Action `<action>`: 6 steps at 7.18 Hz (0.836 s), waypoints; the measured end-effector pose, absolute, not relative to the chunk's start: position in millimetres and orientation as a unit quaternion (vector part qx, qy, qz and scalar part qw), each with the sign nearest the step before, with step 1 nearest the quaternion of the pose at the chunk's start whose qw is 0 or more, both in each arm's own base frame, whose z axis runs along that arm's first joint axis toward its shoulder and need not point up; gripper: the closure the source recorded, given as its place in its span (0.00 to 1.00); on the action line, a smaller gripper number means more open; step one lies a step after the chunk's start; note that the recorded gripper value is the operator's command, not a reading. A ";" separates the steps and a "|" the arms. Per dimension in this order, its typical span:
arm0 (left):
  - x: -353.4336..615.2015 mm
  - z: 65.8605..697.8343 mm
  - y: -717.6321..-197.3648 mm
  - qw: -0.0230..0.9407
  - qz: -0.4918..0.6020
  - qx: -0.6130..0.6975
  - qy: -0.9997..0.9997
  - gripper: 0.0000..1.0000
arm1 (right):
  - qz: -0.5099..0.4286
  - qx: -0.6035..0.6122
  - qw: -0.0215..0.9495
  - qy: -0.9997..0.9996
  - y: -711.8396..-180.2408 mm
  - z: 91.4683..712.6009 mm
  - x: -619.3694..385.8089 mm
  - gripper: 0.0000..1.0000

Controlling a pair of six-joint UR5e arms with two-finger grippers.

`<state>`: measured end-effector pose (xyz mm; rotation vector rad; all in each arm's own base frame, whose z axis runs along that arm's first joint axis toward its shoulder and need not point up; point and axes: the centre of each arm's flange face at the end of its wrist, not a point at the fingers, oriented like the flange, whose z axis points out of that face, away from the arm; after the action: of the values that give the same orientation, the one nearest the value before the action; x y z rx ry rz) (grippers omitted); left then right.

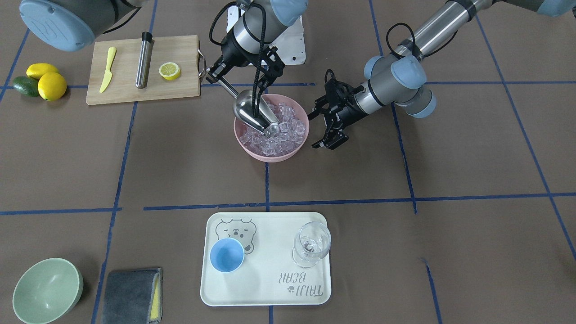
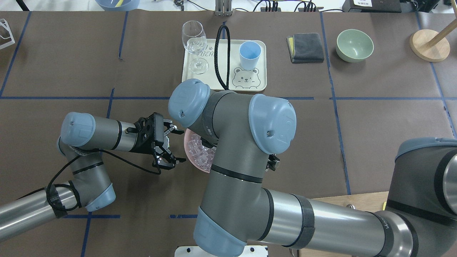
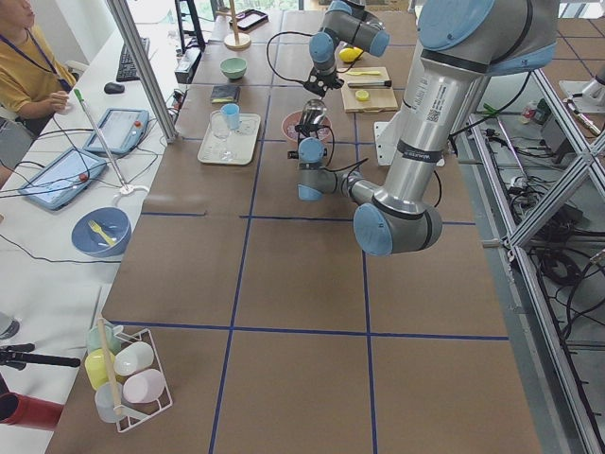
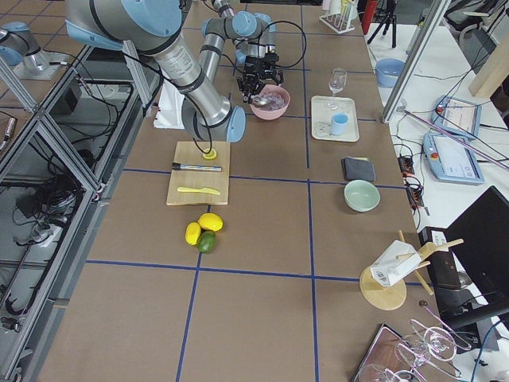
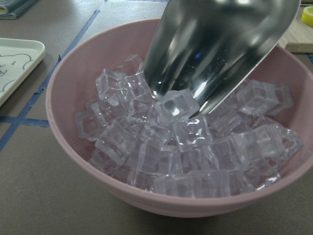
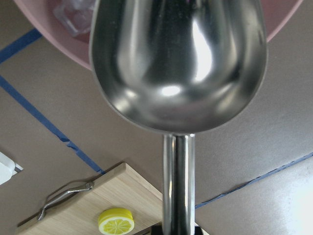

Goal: Put ice in cup with scoop
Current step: 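Push the scoop into the ice cubes while the left gripper holds the bowl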

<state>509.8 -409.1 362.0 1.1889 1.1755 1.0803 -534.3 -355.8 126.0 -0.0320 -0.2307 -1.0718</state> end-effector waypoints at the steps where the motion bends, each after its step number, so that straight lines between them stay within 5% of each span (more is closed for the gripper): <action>1: 510.0 361.9 -409.0 0.545 0.455 0.500 0.496 0.01 | -0.510 -0.013 0.853 -0.110 -357.0 127.1 -538.7 1.00; 6: 509.6 361.6 -409.2 0.545 0.454 0.500 0.497 0.01 | -0.513 0.000 0.850 -0.119 -352.6 138.9 -565.1 1.00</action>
<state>509.6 -409.2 361.6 1.1863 1.1779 1.0763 -565.1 -352.6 138.9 0.0007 -0.2507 -1.0810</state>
